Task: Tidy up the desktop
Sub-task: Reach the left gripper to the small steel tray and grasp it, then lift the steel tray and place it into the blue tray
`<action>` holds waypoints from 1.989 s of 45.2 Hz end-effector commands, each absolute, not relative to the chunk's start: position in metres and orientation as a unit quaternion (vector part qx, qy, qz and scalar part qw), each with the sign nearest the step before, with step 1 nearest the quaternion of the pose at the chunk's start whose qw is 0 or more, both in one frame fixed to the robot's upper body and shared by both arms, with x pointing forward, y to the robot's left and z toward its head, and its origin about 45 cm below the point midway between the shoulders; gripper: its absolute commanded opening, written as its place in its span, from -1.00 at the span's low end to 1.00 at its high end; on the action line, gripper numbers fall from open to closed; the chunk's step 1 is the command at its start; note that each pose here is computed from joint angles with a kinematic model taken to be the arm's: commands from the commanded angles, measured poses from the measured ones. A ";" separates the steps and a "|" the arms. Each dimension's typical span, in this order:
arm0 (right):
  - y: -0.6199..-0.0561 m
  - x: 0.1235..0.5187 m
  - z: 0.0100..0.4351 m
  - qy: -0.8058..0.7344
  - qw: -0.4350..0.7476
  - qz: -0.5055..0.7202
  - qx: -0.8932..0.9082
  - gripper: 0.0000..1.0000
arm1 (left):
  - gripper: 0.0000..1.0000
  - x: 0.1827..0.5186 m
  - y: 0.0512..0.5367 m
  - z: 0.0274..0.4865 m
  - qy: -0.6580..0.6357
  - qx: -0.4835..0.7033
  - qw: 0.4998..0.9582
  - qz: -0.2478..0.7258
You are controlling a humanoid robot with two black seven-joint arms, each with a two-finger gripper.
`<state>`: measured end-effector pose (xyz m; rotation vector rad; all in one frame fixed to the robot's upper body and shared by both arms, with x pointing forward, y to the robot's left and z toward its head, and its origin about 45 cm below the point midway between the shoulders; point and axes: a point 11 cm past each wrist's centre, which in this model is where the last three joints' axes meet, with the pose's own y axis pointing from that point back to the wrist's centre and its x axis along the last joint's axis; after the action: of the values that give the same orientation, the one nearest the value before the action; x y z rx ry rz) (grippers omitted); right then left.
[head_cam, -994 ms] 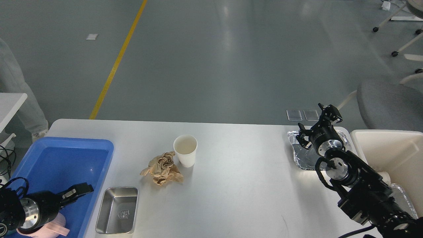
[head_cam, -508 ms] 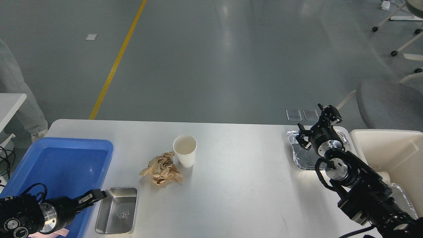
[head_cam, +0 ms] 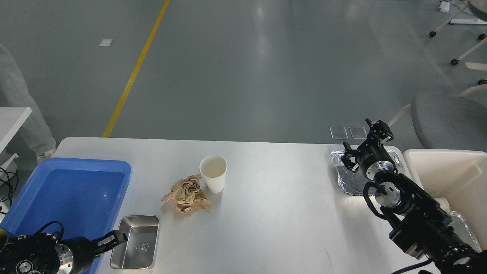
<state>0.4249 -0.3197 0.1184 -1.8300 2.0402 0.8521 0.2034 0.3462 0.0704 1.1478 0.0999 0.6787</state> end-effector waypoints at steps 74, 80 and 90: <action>-0.318 0.426 0.119 0.708 0.133 0.294 -0.629 1.00 | -0.95 0.285 0.535 0.274 0.008 0.492 0.719 0.491; -0.318 0.426 0.119 0.708 0.133 0.294 -0.628 1.00 | -0.95 0.281 0.560 0.266 0.026 0.492 0.700 0.518; -0.318 0.424 0.116 0.708 0.131 0.296 -0.627 1.00 | -0.95 0.284 0.561 0.216 0.071 0.471 0.694 0.540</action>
<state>0.4246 -0.3181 0.1173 -1.8218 2.0556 0.8566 0.2838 0.5605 0.2386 1.0663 0.1144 1.1784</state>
